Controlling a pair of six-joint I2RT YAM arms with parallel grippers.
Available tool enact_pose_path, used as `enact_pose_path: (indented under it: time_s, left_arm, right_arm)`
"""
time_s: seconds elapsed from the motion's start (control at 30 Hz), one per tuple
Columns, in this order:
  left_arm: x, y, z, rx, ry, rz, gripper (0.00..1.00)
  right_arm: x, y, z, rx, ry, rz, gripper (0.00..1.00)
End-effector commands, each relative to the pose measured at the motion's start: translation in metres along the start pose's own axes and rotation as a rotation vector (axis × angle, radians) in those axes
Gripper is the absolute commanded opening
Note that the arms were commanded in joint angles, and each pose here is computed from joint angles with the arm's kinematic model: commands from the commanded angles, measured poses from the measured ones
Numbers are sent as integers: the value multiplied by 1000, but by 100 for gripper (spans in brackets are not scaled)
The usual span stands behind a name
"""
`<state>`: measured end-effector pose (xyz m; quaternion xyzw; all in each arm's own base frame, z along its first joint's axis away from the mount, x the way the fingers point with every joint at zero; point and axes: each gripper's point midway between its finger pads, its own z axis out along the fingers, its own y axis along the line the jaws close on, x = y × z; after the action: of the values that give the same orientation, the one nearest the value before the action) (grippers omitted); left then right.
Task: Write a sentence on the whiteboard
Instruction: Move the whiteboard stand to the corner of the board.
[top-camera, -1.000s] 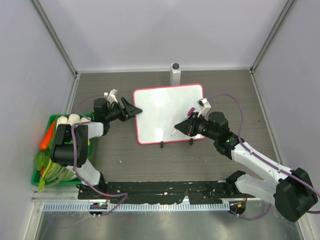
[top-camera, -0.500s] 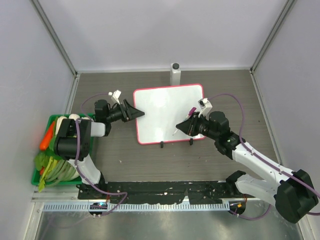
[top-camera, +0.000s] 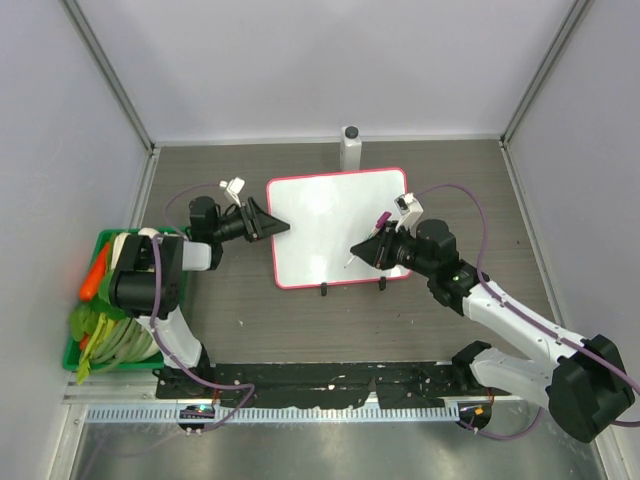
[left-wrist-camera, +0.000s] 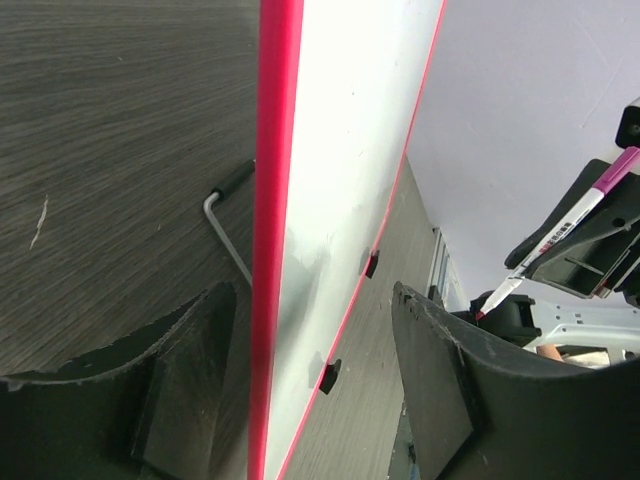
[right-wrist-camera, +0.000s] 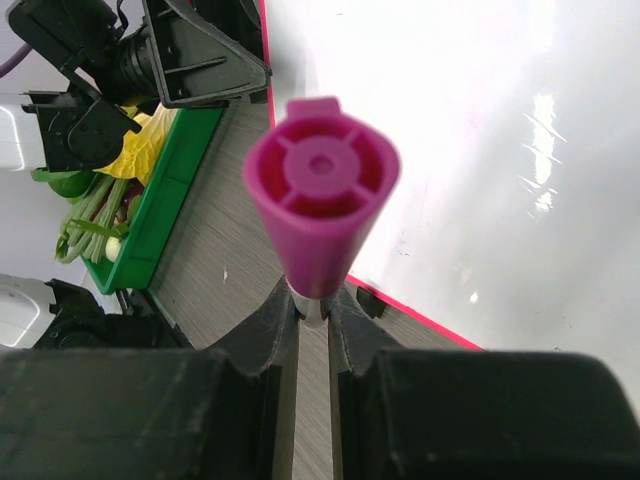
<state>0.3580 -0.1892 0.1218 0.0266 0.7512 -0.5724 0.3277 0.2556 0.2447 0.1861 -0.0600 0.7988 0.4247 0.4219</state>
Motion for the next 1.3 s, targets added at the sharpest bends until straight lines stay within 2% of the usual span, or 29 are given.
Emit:
enact_pose_path:
  time_s: [0.0, 0.27, 0.47, 0.63, 0.7, 0.77, 1.27]
  left_arm:
    - [-13, -14, 4, 80, 14, 104, 66]
    - [-5, -27, 8, 137, 65, 145, 60]
    - [9, -23, 8, 132, 83, 134, 53]
    - [17, -23, 6, 163, 84, 127, 31]
    - [17, -25, 6, 179, 85, 125, 18]
    - [19, -26, 6, 186, 88, 123, 0]
    - [58, -46, 12, 227, 157, 136, 0]
  right_arm:
    - [-26, 16, 2, -44, -65, -41, 2]
    - [-26, 14, 0, -37, -79, -31, 1]
    - [-27, 17, -1, -46, -76, -27, 1]
    - [-28, 17, -4, -41, -85, -33, 1]
    - [-28, 15, -6, -36, -91, -34, 1]
    - [-27, 15, -7, -34, -91, -34, 1]
    - [-36, 16, -16, -19, -125, -57, 1]
